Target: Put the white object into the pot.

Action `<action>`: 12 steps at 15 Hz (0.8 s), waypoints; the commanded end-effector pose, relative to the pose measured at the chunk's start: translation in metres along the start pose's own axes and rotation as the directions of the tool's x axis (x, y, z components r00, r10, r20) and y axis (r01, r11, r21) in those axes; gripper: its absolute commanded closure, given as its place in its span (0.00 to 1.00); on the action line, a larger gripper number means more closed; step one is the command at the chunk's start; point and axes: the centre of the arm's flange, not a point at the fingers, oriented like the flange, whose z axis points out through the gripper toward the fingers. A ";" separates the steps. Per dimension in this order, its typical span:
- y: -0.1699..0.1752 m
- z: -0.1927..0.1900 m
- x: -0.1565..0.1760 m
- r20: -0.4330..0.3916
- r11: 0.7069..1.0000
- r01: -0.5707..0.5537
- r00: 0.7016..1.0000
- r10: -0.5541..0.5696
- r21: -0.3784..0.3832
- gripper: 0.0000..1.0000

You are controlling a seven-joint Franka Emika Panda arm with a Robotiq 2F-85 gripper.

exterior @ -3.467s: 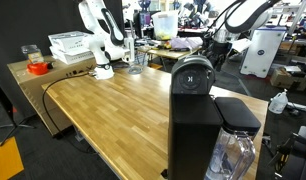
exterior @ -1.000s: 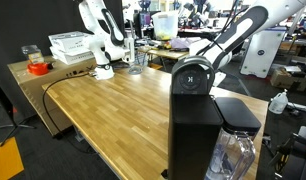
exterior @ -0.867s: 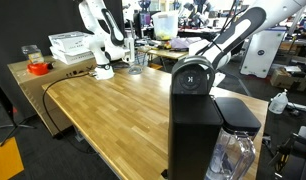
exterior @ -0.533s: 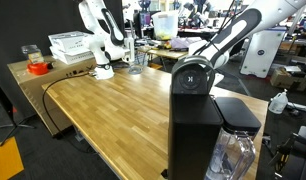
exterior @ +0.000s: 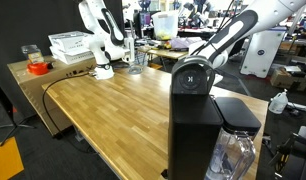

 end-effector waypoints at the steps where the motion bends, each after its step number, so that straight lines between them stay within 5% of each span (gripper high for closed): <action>1: 0.003 -0.002 0.003 0.016 0.999 -0.001 1.000 0.000 0.042 0.00; 12: 0.015 0.010 -0.002 0.076 0.999 -0.018 0.997 0.015 0.040 0.00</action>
